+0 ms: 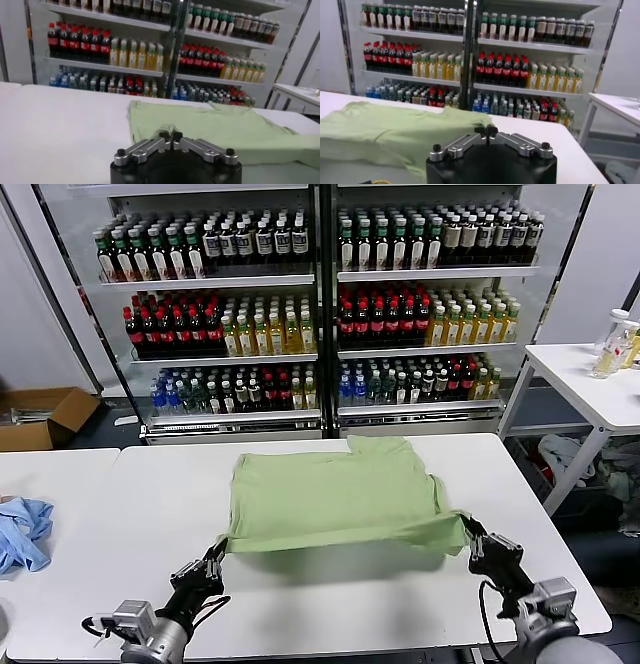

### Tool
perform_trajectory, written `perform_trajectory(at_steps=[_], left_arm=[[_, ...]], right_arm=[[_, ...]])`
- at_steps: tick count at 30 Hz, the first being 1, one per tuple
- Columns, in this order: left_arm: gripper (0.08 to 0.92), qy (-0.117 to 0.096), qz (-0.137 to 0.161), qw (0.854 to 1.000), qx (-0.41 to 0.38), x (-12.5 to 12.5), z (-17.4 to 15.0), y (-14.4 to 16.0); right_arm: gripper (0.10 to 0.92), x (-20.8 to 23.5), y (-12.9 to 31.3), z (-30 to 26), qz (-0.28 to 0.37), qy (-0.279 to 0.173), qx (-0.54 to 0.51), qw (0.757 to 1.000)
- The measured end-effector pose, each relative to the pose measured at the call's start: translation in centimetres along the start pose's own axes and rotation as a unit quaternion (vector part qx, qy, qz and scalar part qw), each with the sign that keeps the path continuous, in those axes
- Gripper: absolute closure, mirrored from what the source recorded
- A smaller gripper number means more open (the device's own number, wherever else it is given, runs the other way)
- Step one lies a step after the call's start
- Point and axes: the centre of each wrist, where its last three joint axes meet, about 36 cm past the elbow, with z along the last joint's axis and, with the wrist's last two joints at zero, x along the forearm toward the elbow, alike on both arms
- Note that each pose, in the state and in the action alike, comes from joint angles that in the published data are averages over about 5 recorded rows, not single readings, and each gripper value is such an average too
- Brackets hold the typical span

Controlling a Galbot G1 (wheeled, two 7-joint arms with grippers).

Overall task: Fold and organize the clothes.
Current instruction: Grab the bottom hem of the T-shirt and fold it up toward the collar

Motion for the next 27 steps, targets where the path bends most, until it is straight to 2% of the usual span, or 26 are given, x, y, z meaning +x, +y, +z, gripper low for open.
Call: perform_trajectory(at_steps=[11, 27], left_arm=[[0.919, 0.007, -0.01, 1.0, -0.017, -5.2, 1.9, 0.8], [0.919, -0.01, -0.027, 0.999, -0.036, -11.9, 2.2, 1.5]], right_arm=[[0.916, -5.4, 0.0, 1.6, -0.004, 0.007, 0.022, 1.0], [0.911, -9.5, 1.0, 2.9, -0.01, 0.019, 0.036, 0.999]])
